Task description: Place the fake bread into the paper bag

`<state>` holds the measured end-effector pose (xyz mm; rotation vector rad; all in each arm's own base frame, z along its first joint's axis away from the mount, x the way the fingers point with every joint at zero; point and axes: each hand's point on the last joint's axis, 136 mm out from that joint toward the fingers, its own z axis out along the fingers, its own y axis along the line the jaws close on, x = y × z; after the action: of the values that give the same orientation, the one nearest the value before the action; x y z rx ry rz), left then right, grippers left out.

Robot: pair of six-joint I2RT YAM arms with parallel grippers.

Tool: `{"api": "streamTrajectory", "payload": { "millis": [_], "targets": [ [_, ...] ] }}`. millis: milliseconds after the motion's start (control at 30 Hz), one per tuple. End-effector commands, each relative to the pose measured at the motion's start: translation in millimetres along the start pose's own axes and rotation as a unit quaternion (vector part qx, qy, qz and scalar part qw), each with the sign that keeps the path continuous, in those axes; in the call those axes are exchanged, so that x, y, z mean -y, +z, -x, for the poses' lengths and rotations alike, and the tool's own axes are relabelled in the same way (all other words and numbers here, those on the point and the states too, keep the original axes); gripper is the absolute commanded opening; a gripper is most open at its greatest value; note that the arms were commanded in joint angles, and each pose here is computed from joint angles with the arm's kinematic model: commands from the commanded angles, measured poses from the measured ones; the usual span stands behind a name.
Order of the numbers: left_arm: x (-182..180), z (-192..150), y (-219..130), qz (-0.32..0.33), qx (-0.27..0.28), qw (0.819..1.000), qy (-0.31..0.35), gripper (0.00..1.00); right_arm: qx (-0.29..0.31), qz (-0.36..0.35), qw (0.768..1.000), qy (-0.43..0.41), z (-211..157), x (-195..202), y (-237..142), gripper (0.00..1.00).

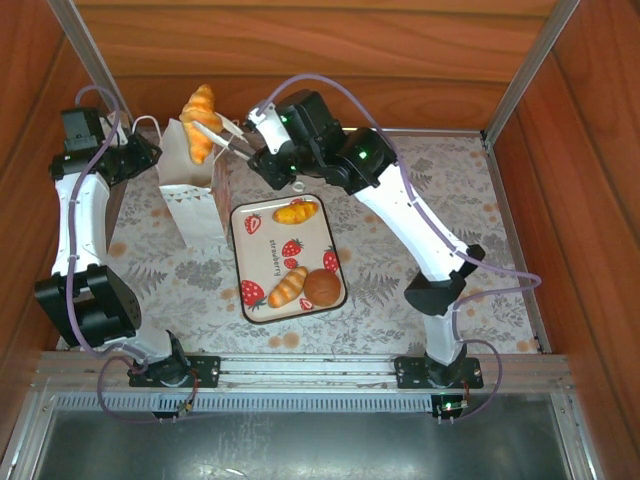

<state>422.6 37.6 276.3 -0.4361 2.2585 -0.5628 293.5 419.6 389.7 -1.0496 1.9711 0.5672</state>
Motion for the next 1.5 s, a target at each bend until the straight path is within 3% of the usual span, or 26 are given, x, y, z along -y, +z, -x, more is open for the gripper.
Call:
{"api": "streamTrajectory", "payload": {
  "millis": [0, 367, 633, 1000, 1233, 1467],
  "targets": [
    [6, 7, 2, -0.011, 0.005, 1.000, 0.004, 0.32, 0.061, -0.012, 0.998, -0.030, 32, 6, -1, 0.39],
    [6, 6, 12, -0.022, -0.005, 1.000, -0.002, 0.16, 0.029, -0.014, 0.998, -0.056, 15, 8, 57, 0.39],
    [10, 7, 9, -0.026, 0.000, 1.000, 0.010, 0.01, -0.018, -0.013, 0.997, -0.080, -9, 5, 75, 0.39],
    [5, 6, 3, 0.052, 0.028, 0.996, 0.073, 0.00, -0.082, -0.038, 0.988, -0.126, -40, 4, 80, 0.40],
    [7, 3, 4, 0.061, 0.027, 0.994, 0.086, 0.00, -0.096, -0.055, 0.985, -0.136, -45, 8, 78, 0.43],
    [12, 3, 4, 0.057, 0.028, 0.994, 0.091, 0.00, -0.098, -0.070, 0.982, -0.145, -45, 11, 79, 0.57]
  ]
}}
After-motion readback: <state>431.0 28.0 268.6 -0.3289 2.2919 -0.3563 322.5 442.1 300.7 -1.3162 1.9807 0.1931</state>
